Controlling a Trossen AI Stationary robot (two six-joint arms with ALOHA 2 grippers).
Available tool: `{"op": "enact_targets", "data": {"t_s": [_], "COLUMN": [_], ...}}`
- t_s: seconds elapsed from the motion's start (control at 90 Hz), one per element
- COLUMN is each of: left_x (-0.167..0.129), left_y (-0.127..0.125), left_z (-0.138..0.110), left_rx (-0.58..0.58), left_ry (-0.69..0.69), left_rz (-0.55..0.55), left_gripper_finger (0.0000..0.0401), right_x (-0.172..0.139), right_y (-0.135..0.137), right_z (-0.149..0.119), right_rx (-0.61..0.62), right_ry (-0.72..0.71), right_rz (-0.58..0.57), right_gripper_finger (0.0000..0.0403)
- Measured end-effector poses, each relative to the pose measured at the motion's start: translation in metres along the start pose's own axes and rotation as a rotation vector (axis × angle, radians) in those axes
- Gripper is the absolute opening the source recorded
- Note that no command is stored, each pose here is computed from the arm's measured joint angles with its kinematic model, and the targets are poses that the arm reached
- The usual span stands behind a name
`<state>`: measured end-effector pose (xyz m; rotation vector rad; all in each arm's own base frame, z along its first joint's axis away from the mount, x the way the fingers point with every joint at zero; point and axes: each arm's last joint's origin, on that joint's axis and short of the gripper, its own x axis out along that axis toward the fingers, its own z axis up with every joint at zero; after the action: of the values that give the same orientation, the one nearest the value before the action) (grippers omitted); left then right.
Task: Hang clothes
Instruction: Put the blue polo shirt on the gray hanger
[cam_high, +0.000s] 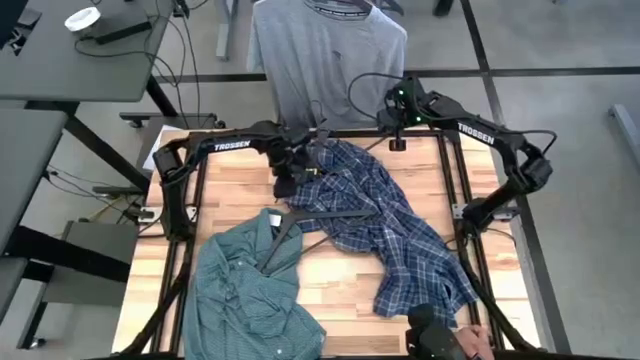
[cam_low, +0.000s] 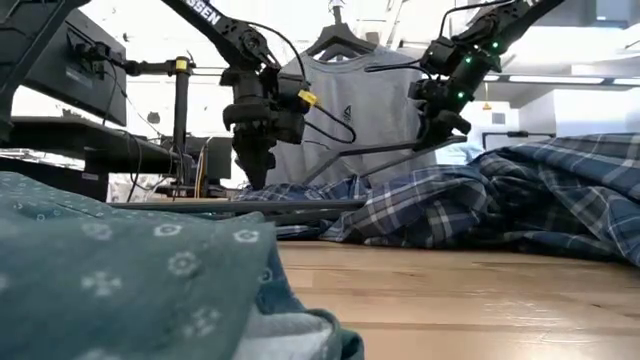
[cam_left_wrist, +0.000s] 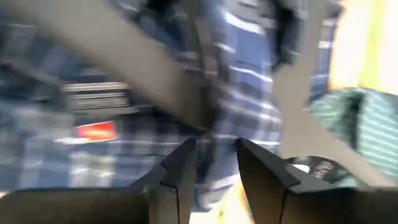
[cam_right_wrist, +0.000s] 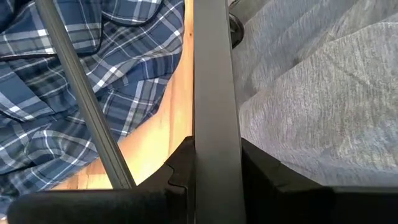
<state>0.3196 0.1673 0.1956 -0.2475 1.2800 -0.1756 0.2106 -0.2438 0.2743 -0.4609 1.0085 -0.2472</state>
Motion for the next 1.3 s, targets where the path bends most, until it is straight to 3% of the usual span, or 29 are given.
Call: {"op": "enact_targets", "data": {"t_s": [0.311, 0.5, 0.589, 0.733, 0.956, 1.133, 1.3], "left_x": [0.026, 0.028, 0.010, -0.042, -0.110, -0.134, -0.136], "left_y": [-0.010, -0.022, -0.028, -0.041, -0.056, -0.054, -0.047], "left_z": [0.002, 0.005, 0.007, 0.020, 0.050, 0.061, 0.057], "left_rx": [0.047, 0.090, 0.112, 0.184, 0.246, 0.275, 0.153], "left_ry": [-0.077, -0.004, 0.050, 0.011, -0.198, -0.310, -0.307], "left_rz": [-0.026, 0.039, 0.108, 0.235, 0.353, 0.427, 0.424], "left_gripper_finger": [0.0094, 0.0011, 0.0002, 0.0000, 0.0000, 0.0000, 0.0000], "right_x": [0.000, 0.000, 0.000, 0.001, 0.004, 0.022, 0.042], "right_y": [0.000, 0.000, 0.000, 0.002, 0.015, 0.042, 0.053], "right_z": [0.000, 0.000, 0.001, 0.010, 0.038, 0.064, 0.086], "right_rx": [-0.003, -0.021, -0.084, -0.179, -0.210, -0.093, 0.021], "right_ry": [-0.001, -0.001, -0.005, -0.035, -0.124, -0.213, -0.317], "right_rz": [-0.001, -0.001, -0.002, -0.020, -0.043, 0.098, 0.114], "right_gripper_finger": [0.0068, 0.0068, 0.0068, 0.0068, 0.0068, 0.0068, 0.0068]}}
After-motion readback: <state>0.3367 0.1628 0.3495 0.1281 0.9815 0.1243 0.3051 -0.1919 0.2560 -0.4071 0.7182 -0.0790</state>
